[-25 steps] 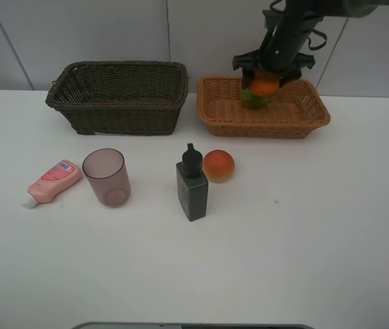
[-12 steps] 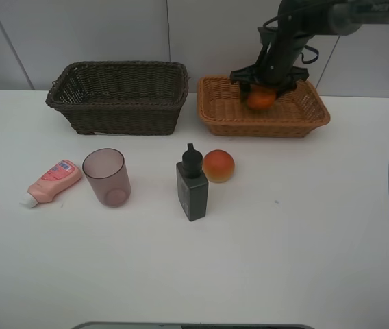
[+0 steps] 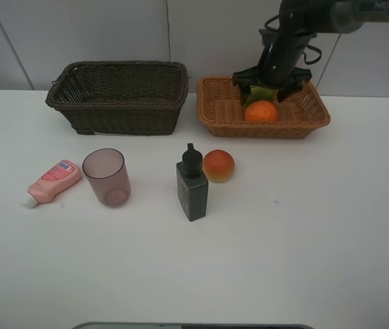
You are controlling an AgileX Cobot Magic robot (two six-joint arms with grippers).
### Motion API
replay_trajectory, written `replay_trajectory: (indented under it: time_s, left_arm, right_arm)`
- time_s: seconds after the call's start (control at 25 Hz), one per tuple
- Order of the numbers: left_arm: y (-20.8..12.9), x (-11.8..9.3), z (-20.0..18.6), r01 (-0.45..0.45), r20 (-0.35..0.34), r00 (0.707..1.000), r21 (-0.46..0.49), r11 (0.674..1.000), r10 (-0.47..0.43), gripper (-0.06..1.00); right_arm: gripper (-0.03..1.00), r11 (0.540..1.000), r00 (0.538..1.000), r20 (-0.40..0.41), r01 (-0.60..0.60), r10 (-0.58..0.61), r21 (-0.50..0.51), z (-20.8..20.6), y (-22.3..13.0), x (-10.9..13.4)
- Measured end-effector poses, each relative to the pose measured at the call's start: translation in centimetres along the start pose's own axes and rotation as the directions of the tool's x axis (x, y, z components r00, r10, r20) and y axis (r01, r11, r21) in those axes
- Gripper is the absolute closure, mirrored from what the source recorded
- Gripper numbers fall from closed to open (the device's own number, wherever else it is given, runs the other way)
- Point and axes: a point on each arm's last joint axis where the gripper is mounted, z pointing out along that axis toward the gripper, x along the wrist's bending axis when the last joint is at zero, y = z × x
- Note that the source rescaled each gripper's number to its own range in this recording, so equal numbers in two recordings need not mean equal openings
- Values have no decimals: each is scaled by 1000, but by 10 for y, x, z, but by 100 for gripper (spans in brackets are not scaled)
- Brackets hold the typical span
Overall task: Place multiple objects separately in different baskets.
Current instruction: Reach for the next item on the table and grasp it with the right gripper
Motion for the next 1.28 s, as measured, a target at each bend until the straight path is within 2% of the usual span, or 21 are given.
replay_trajectory:
  time_s: [0.2, 0.4, 0.72, 1.04, 1.28]
  left_arm:
    - [0, 0, 0, 0, 0, 1000, 0, 1000, 0, -2]
    - [0, 0, 0, 0, 0, 1000, 0, 1000, 0, -2]
    - [0, 0, 0, 0, 0, 1000, 0, 1000, 0, -2]
    - [0, 0, 0, 0, 0, 1000, 0, 1000, 0, -2]
    - [0, 0, 0, 0, 0, 1000, 0, 1000, 0, -2]
  right_arm:
    - [6, 1000, 1000, 4, 0, 0, -2, -47, 2, 0]
    - [6, 999, 999, 10, 43, -43, -25, -84, -7, 10]
    - [6, 991, 992, -22, 126, -127, -37, -137, -54, 30]
    - [6, 957, 956, -64, 288, -285, 37, -148, -118, 69]
    - [6, 916, 914, -98, 398, -393, 42, -156, -141, 103]
